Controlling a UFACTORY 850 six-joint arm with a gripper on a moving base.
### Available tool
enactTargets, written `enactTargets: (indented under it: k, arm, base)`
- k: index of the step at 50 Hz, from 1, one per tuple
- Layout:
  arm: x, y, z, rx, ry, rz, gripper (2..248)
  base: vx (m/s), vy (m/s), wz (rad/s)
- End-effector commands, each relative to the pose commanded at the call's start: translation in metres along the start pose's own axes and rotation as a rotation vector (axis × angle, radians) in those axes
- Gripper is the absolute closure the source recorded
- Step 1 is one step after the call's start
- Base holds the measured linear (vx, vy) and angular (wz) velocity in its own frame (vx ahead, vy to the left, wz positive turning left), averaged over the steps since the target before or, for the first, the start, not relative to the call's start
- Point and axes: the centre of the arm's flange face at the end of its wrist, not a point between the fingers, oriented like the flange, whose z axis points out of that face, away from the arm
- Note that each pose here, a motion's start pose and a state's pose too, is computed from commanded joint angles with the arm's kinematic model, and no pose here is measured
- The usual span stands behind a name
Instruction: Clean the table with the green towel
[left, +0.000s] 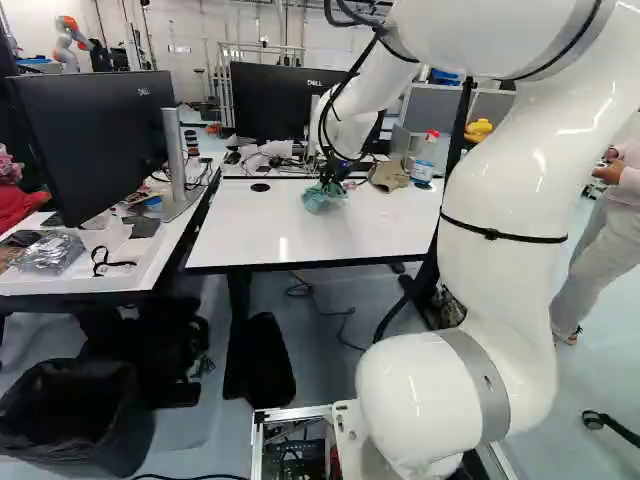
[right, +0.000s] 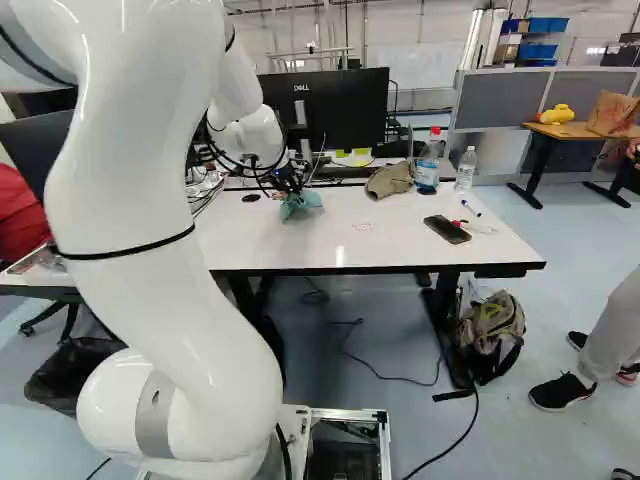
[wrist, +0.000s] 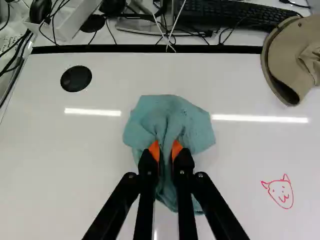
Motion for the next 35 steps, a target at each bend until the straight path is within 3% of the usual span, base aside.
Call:
enactTargets:
  k: [21, 35]
  arm:
    - [-0.032, -0.01, -0.025, 0.012, -0.012, -0.015, 204]
    - [-0.032, -0.01, -0.025, 0.012, -0.012, -0.015, 204]
  base:
    - [0.0, 0.0, 0.0]
    - [0.0, 0.0, 0.0]
